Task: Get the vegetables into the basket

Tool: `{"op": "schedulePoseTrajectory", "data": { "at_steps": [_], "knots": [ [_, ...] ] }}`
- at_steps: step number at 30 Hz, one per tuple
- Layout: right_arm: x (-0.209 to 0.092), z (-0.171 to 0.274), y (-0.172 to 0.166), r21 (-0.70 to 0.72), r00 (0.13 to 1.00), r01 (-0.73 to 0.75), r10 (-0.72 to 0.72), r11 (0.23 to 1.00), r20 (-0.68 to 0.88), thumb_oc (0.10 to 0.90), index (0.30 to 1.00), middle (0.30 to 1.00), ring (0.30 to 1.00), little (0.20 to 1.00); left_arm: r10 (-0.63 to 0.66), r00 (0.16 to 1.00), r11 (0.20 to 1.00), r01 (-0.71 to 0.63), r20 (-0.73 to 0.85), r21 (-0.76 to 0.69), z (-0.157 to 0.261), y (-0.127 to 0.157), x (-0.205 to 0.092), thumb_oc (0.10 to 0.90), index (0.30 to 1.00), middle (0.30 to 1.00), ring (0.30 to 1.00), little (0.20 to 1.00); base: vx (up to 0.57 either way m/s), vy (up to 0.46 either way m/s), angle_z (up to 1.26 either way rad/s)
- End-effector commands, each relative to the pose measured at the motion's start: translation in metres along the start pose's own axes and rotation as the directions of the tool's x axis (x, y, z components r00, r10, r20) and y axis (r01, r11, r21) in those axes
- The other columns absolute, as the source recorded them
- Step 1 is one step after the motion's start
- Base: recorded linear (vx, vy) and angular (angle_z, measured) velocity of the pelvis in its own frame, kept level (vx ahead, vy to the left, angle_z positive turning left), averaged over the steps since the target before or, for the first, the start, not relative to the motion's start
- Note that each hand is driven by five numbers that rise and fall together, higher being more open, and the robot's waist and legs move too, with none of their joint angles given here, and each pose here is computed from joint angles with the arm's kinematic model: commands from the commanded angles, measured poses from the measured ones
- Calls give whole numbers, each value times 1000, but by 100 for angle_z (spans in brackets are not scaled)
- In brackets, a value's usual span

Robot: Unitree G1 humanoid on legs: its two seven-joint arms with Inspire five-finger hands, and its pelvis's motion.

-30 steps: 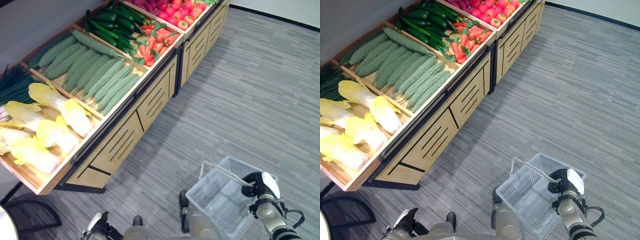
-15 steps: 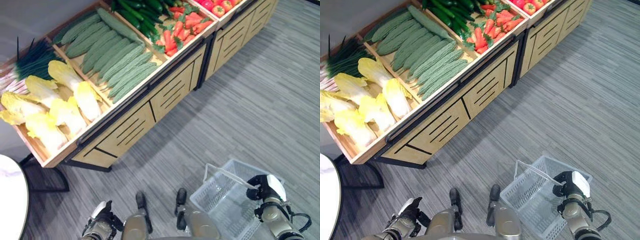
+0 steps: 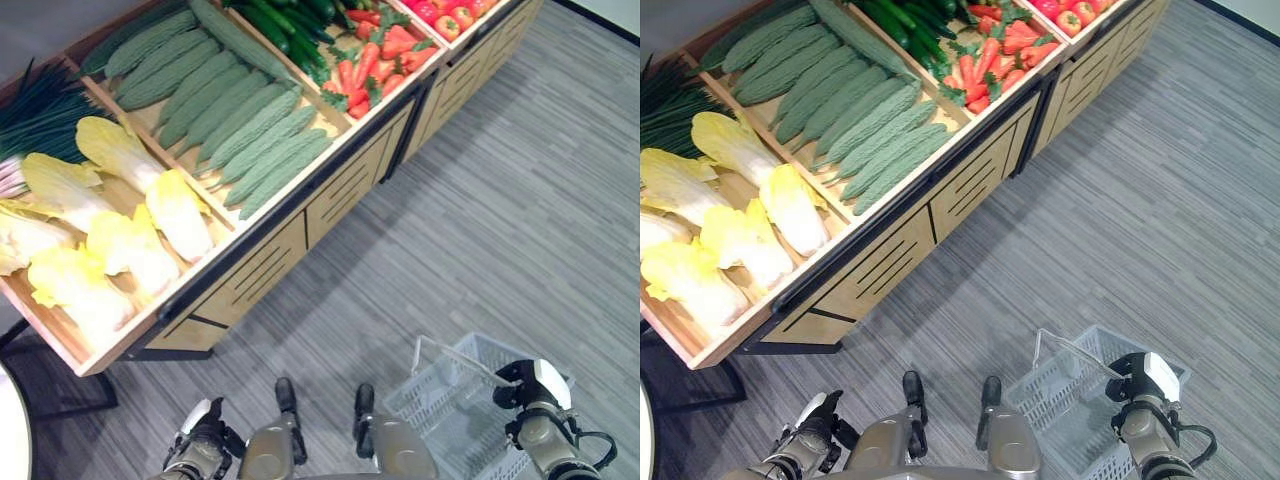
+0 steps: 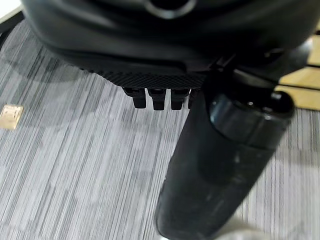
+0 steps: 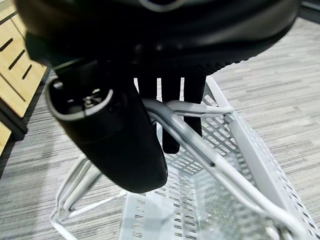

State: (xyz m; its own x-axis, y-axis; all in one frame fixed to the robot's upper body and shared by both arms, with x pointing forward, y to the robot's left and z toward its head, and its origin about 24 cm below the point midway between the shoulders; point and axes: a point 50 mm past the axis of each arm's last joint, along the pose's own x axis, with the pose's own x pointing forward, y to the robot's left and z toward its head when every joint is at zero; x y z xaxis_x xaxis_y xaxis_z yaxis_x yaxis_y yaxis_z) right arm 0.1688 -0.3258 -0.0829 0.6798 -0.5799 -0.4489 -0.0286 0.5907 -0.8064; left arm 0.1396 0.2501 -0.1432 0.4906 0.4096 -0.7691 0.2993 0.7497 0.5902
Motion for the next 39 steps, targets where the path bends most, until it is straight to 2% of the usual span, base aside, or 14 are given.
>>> {"op": "schedulePoseTrajectory", "data": {
  "at_steps": [1, 5, 11, 14, 17, 24, 30, 33, 36, 37, 38, 39],
  "knots": [
    [5, 23, -7, 13, 993, 45, -46, 999, 104, 400, 300, 300, 300, 300, 89, 993, 996, -90, -73, -11, -21, 21, 2, 900, 1000, 1000, 1000, 1000, 86, 181, -2],
    [3, 19, 1, 16, 996, 27, -29, 999, 79, 400, 300, 300, 300, 300, 117, 992, 992, -118, -39, -39, -12, 31, 5, 900, 1000, 1000, 1000, 1000, 132, 86, 24],
    [1, 11, 5, 1, 999, 6, -6, 1000, 46, 400, 300, 300, 300, 300, 113, 993, 990, -116, -44, -82, -12, 29, 4, 900, 1000, 1000, 1000, 1000, 237, -161, 51],
    [-3, 7, 10, -45, 998, -18, 21, 999, 61, 400, 300, 300, 300, 300, 123, 986, 966, -146, -114, -213, -22, 27, 3, 900, 1000, 1000, 1000, 1000, 267, -341, 92],
    [-5, 5, 10, -57, 998, -23, 27, 998, 61, 400, 300, 300, 300, 300, 115, 986, 968, -139, -122, -207, -25, 24, 1, 900, 1000, 1000, 1000, 1000, 153, -198, 53],
    [1, -3, -17, -82, 997, 36, -30, 996, 73, 400, 300, 300, 300, 300, 61, 990, 977, -86, -129, -195, -27, 5, -3, 900, 1000, 1000, 1000, 1000, 83, -202, 38],
    [-3, -17, -12, -102, 1000, 16, -14, 995, 23, 400, 300, 300, 300, 300, 47, 991, 980, -70, -124, -187, -24, -2, -4, 900, 1000, 1000, 1000, 1000, -4, -28, 45],
    [-9, -28, 0, -133, 999, -39, 36, 990, -26, 400, 300, 300, 300, 300, 32, 975, 943, -101, -218, -316, -39, -10, -9, 900, 1000, 1000, 1000, 1000, 16, 43, 18],
    [-14, -40, 11, -147, 994, -78, 65, 986, -89, 400, 300, 300, 300, 300, 33, 946, 842, -200, -323, -500, -49, -14, -12, 900, 1000, 1000, 1000, 1000, 5, 72, 10],
    [-16, -43, 16, -147, 991, -93, 76, 985, -113, 400, 300, 300, 300, 300, 30, 932, 795, -242, -362, -557, -52, -15, -14, 900, 1000, 1000, 1000, 1000, 12, 81, 21],
    [-21, -47, 27, -145, 984, -116, 93, 983, -154, 400, 300, 300, 300, 300, 49, 898, 700, -342, -436, -626, -59, -12, -15, 900, 1000, 1000, 1000, 1000, 7, 88, 13],
    [-22, -48, 30, -147, 982, -120, 96, 982, -164, 400, 300, 300, 300, 300, 54, 877, 644, -396, -477, -655, -61, -10, -16, 900, 1000, 1000, 1000, 1000, 13, 82, 5]
  ]
}}
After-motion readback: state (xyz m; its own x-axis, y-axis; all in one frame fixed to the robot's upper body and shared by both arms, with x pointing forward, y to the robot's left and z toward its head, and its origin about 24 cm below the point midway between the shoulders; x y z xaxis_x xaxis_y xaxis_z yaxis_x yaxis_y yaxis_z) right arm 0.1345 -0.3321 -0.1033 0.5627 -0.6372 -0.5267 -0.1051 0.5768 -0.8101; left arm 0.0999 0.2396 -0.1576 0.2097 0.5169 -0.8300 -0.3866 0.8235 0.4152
